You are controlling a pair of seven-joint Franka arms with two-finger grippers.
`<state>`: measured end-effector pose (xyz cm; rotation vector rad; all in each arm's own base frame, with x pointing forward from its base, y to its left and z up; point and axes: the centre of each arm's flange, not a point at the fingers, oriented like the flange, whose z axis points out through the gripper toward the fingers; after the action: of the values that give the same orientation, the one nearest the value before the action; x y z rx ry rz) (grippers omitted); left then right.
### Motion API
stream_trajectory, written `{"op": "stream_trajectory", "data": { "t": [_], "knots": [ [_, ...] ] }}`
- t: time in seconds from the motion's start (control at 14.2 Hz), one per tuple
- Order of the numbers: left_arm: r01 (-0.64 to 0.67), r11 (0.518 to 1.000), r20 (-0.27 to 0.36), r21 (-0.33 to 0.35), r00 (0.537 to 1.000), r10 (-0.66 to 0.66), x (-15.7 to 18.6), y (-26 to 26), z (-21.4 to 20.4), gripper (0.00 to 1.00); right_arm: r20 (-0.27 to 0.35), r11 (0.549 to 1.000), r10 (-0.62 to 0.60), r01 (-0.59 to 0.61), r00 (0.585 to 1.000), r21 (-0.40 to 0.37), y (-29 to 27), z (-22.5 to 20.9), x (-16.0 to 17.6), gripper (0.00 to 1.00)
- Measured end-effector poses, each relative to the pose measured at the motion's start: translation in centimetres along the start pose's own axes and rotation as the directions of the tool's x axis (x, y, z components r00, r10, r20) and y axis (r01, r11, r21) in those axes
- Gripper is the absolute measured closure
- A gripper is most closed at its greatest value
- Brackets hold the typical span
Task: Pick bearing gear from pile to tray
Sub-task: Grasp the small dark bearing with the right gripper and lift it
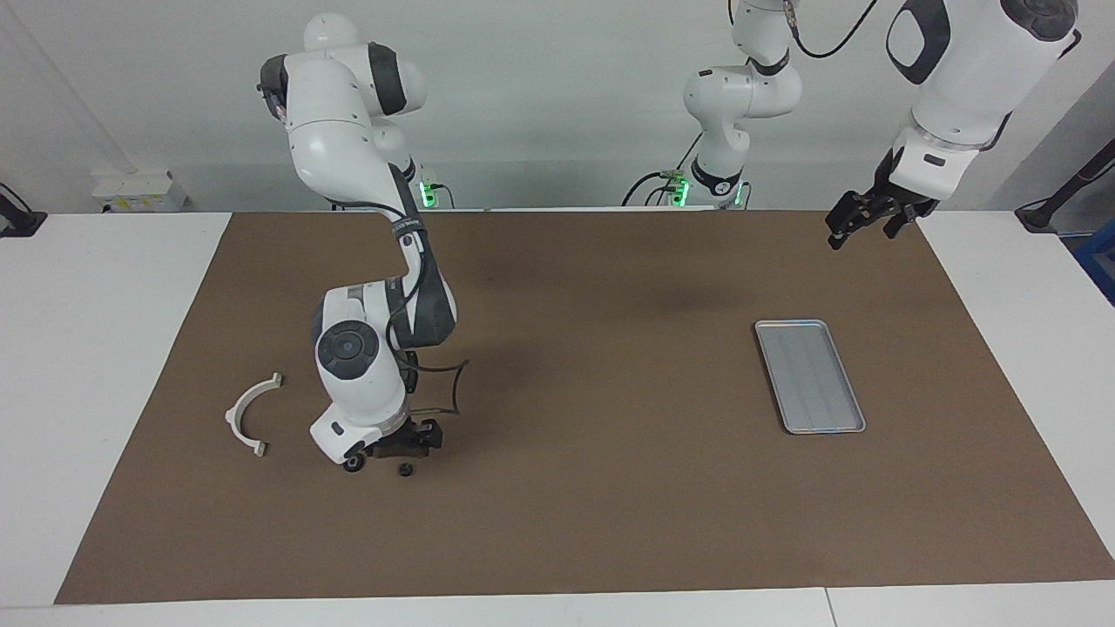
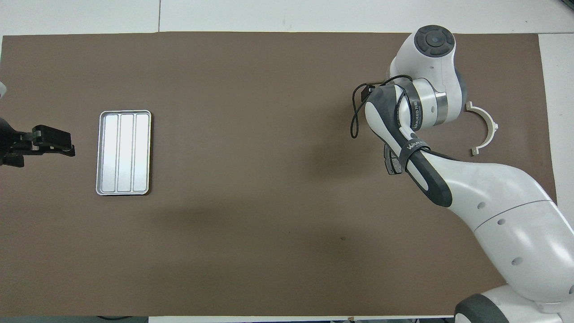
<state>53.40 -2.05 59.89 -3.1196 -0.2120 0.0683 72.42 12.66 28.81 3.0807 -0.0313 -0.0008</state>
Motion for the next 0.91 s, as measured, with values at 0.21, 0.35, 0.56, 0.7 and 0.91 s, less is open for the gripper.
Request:
{"op": "stream_trajectory", "data": {
  "t": [0.21,0.35,0.56,0.7,0.91],
  "knots": [
    [0.000,1.000,0.000,0.000,1.000,0.000,0.0,0.0,0.0,0.00,-0.020,1.000,0.002,-0.002,1.000,0.003,-0.1,0.7,0.5,0.00],
    [0.000,1.000,0.000,0.000,1.000,0.000,0.0,0.0,0.0,0.00,-0.024,1.000,0.003,-0.003,1.000,0.003,0.0,1.2,0.6,0.00],
    [0.000,1.000,0.000,0.000,1.000,0.000,0.0,0.0,0.0,0.00,-0.031,1.000,0.017,-0.017,0.999,0.004,0.0,0.9,0.9,0.07],
    [0.000,1.000,0.000,0.000,1.000,0.000,0.0,0.0,0.0,0.00,-0.040,1.000,0.025,-0.025,0.999,0.006,0.0,0.6,1.1,0.10],
    [0.000,1.000,0.000,0.000,1.000,0.000,0.0,0.0,0.0,0.00,-0.049,1.000,0.031,-0.030,0.998,0.008,0.1,0.4,1.3,0.20]
  ]
}}
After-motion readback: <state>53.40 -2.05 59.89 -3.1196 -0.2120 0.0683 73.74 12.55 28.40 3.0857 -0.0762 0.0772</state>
